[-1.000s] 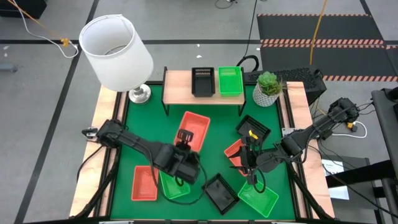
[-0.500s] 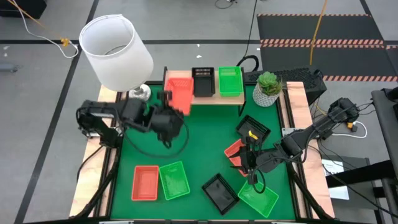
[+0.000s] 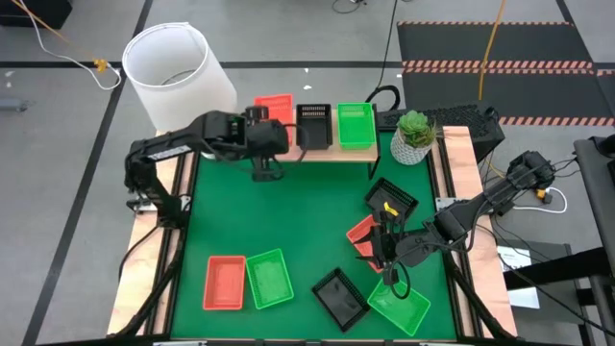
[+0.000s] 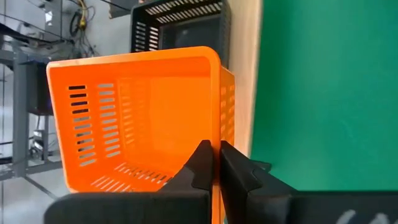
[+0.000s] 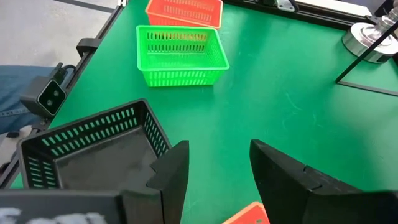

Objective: Stack baskets on shelf by color
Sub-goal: Put the middle orange basket on the shelf

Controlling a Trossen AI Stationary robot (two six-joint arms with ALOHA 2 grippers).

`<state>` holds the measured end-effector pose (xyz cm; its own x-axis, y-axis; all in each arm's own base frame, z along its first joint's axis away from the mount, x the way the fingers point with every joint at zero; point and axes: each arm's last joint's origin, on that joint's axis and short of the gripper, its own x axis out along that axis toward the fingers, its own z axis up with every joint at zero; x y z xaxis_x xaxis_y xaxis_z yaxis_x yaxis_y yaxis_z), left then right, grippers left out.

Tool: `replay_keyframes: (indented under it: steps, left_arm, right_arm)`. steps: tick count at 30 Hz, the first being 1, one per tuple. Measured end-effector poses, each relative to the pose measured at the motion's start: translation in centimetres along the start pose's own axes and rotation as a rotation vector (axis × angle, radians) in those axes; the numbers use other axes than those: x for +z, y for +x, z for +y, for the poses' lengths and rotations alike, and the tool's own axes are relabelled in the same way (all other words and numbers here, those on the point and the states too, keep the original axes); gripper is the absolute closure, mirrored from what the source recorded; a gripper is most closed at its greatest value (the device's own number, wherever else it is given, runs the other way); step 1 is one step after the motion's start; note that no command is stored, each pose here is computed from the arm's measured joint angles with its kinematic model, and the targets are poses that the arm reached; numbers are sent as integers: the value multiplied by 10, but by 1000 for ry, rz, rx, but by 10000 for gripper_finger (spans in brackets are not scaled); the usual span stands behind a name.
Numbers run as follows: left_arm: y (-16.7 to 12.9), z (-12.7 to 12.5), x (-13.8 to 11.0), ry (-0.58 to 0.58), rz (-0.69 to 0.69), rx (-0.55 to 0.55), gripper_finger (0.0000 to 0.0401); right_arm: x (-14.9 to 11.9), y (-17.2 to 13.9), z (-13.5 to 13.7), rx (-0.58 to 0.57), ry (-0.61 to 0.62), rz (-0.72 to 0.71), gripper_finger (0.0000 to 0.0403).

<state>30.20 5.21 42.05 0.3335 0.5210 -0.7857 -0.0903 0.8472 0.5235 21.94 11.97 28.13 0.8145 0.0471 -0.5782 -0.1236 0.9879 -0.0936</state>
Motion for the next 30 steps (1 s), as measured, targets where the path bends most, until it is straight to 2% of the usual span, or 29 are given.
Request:
replay_keyframes:
  steps: [6,10,17,22,30]
  left_arm:
    - [32,6,-6,-27,70,-12,384]
    - [56,1,-12,8,129,-24,394]
    - [87,-2,-22,49,186,-32,377]
    - [99,4,-27,44,197,-45,393]
    - [104,14,-27,44,158,-61,382]
  right_arm:
    - [-1,0,0,-1,-13,6,236]
    - [-1,0,0,-1,-13,6,236]
    - [0,0,0,0,14,1,236]
    - [1,0,0,2,22,-8,236]
    - [1,0,0,1,20,-8,236]
